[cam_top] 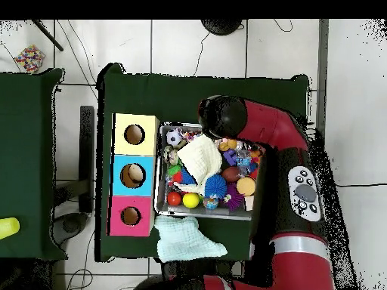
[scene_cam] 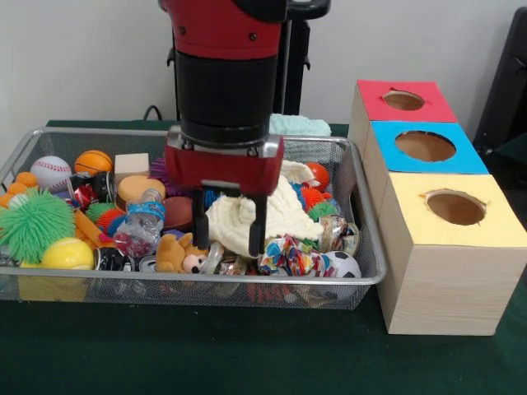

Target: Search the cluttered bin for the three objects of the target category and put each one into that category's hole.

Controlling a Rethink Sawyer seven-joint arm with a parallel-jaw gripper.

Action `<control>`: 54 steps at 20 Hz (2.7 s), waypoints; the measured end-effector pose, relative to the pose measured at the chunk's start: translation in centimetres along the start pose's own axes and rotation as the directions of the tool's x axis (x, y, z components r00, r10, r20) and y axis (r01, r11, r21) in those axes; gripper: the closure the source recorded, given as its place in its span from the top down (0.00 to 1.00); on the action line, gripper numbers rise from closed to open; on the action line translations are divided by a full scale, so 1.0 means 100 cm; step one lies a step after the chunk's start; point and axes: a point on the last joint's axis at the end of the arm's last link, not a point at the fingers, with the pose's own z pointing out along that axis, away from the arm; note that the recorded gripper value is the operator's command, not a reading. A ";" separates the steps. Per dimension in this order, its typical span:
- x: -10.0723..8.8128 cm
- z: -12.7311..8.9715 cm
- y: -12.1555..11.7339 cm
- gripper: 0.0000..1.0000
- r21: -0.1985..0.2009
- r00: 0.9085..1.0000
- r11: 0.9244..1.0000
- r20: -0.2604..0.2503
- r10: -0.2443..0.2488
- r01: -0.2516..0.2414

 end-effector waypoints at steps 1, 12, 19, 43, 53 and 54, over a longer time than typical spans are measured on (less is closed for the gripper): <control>-0.001 0.003 0.001 1.00 0.002 1.000 1.000 0.001 -0.001 0.001; -0.013 0.054 -0.020 1.00 0.071 1.000 0.997 0.006 -0.010 0.009; -0.014 0.052 -0.035 1.00 0.100 1.000 0.995 0.009 -0.005 0.004; -0.014 -0.024 -0.054 1.00 0.149 0.998 0.988 0.056 0.034 -0.042; 0.043 0.011 -0.059 1.00 0.148 0.999 0.988 0.008 0.049 -0.050; 0.047 0.014 -0.058 1.00 0.148 0.999 0.988 0.007 0.049 -0.049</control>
